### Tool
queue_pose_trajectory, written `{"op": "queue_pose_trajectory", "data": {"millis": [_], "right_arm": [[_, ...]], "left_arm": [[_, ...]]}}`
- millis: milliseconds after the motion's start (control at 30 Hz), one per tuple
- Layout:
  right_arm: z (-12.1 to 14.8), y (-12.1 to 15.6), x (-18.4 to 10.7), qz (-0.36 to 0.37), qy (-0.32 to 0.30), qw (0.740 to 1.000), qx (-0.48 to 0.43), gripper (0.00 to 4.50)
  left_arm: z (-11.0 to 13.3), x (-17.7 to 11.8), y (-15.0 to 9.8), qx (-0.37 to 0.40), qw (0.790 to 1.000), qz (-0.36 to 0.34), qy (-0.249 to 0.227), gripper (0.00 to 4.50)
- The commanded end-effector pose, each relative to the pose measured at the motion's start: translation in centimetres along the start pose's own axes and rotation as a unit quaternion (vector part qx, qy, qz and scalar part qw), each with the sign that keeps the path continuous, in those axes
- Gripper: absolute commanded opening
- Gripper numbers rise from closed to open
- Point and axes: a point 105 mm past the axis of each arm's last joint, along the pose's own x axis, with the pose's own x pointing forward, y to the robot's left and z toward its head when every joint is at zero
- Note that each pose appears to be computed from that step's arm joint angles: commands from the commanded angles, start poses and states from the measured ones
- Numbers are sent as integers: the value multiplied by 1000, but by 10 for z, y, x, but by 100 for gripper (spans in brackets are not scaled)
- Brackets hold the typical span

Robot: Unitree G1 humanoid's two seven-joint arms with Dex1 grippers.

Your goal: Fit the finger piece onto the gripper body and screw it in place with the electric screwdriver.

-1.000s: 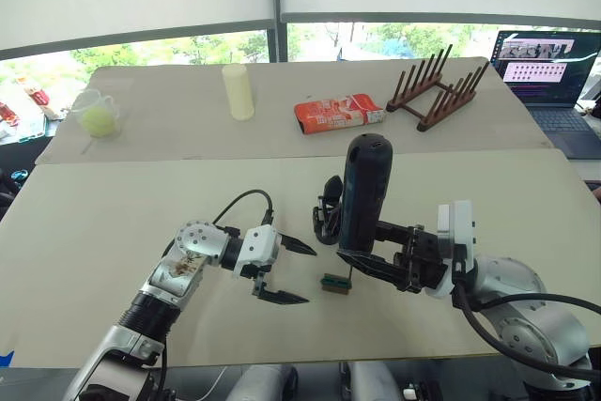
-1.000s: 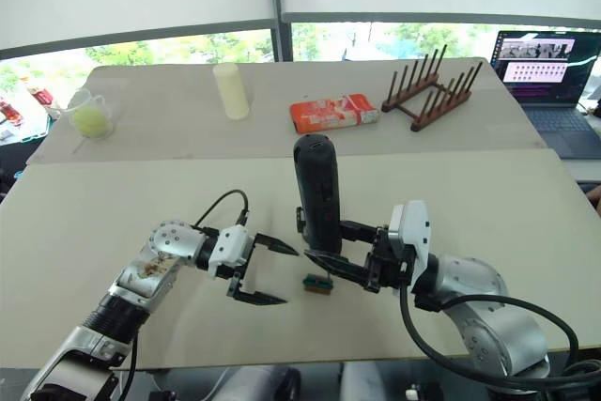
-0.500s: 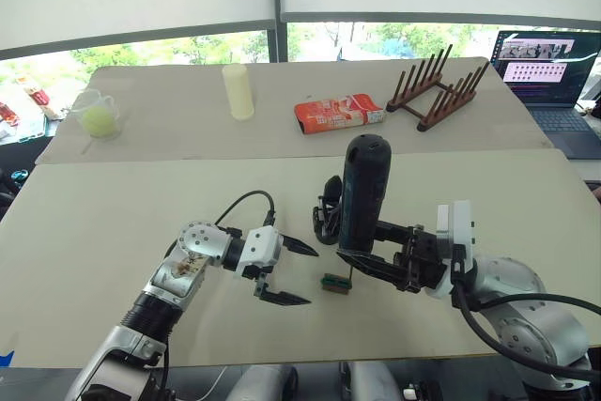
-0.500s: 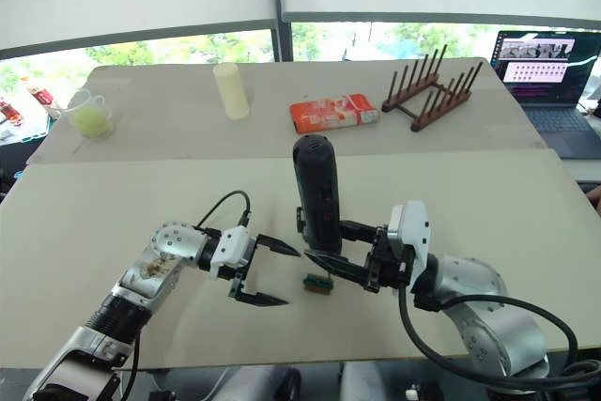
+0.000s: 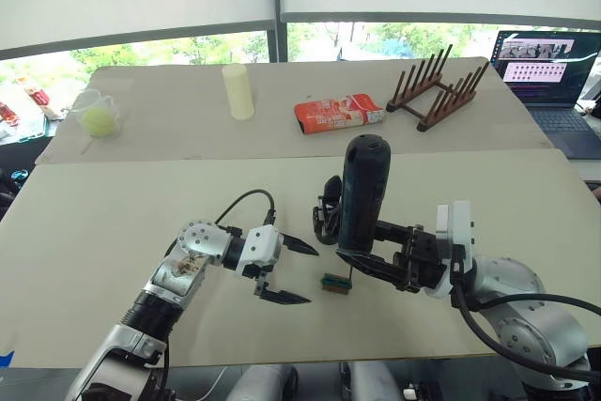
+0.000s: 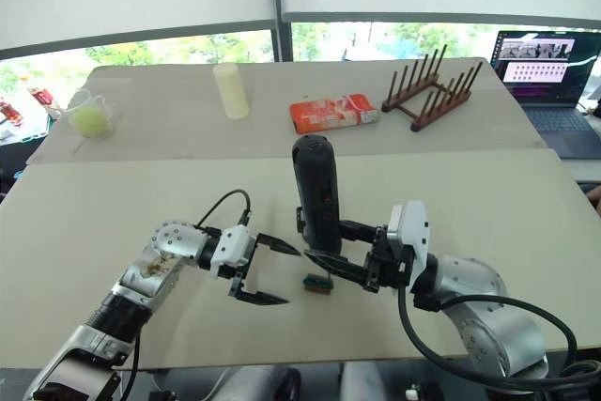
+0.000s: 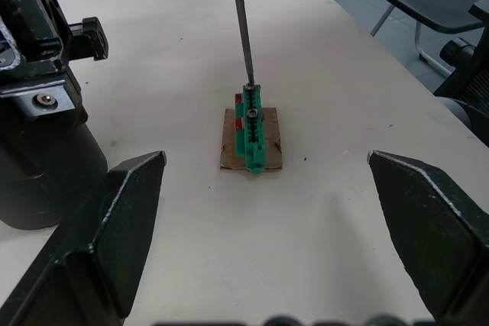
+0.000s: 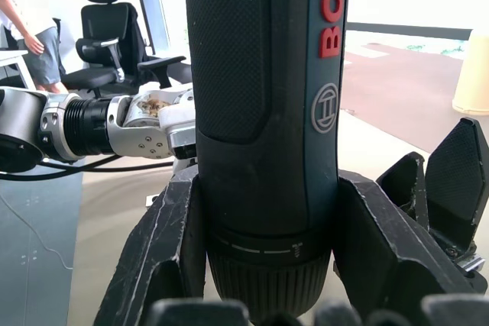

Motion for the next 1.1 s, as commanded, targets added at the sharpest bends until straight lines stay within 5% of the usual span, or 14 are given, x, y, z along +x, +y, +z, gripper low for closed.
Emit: {"op": "queue_pose_trajectory", "data": {"millis": [33,1100], "right_arm": [[21,10,2,17,-33,999,-30,190],[103,5,29,152,-55,985,-67,190]], "left_arm": [[6,1,3,17,1000,1,-6,450],[16,-36,26,-3,993,113,-17,450]]}}
